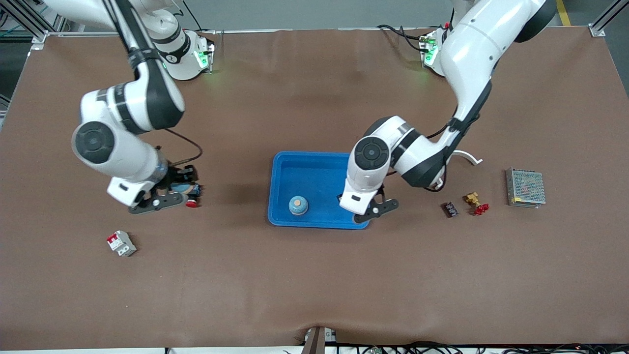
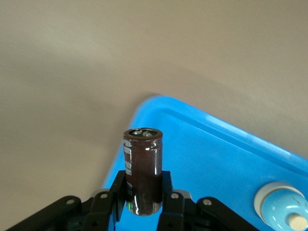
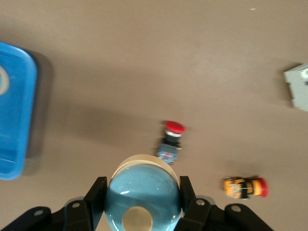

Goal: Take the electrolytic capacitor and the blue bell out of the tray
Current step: 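Carry the capacitor toward the arc while the right gripper carries the bell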

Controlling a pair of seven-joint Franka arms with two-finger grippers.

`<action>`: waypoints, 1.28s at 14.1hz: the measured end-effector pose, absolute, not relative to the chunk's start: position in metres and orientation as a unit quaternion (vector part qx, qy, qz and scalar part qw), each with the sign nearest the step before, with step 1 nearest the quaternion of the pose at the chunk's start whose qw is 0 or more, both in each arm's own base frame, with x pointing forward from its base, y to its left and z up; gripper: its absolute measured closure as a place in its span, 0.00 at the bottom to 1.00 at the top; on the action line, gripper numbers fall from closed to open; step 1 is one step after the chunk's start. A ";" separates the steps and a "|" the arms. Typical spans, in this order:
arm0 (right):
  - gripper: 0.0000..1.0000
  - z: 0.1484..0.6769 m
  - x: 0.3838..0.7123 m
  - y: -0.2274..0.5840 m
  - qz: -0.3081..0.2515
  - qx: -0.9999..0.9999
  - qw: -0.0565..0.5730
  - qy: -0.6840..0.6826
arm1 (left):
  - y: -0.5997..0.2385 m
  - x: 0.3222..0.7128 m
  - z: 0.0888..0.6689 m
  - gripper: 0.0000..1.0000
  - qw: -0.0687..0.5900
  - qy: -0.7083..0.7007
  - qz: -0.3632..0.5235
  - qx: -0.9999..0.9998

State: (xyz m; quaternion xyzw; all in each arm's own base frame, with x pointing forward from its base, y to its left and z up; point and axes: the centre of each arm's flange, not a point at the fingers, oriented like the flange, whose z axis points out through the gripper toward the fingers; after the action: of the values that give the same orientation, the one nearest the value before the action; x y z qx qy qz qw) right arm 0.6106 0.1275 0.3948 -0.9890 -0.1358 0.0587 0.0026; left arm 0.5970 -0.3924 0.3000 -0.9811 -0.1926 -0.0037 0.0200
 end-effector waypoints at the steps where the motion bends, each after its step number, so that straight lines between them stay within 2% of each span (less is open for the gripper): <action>1: 0.34 0.394 0.614 0.106 0.060 -0.988 0.005 -0.145 | -0.379 0.600 0.310 0.67 0.025 -0.198 -0.004 -0.980; 5: 0.34 0.388 0.619 0.042 0.063 -0.982 0.017 -0.180 | -0.304 0.606 0.331 0.67 0.035 -0.213 0.005 -0.976; 9: 0.34 0.375 0.623 0.014 0.057 -0.978 0.024 -0.201 | -0.203 0.609 0.335 0.67 0.043 -0.204 0.027 -0.978; 13: 0.34 0.336 0.629 0.000 0.042 -0.975 0.026 -0.217 | -0.135 0.602 0.313 0.67 0.047 -0.214 0.059 -0.974; 18: 0.34 0.292 0.639 -0.007 0.029 -0.974 0.022 -0.225 | -0.107 0.578 0.273 0.67 0.056 -0.217 0.094 -0.970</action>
State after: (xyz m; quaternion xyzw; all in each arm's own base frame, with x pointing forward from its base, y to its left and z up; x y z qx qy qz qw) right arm 0.6389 -0.0071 0.2916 -0.9737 -0.2250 0.0291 0.0225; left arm 0.5778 -0.1074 0.2729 -0.9699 -0.2173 0.0938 0.0564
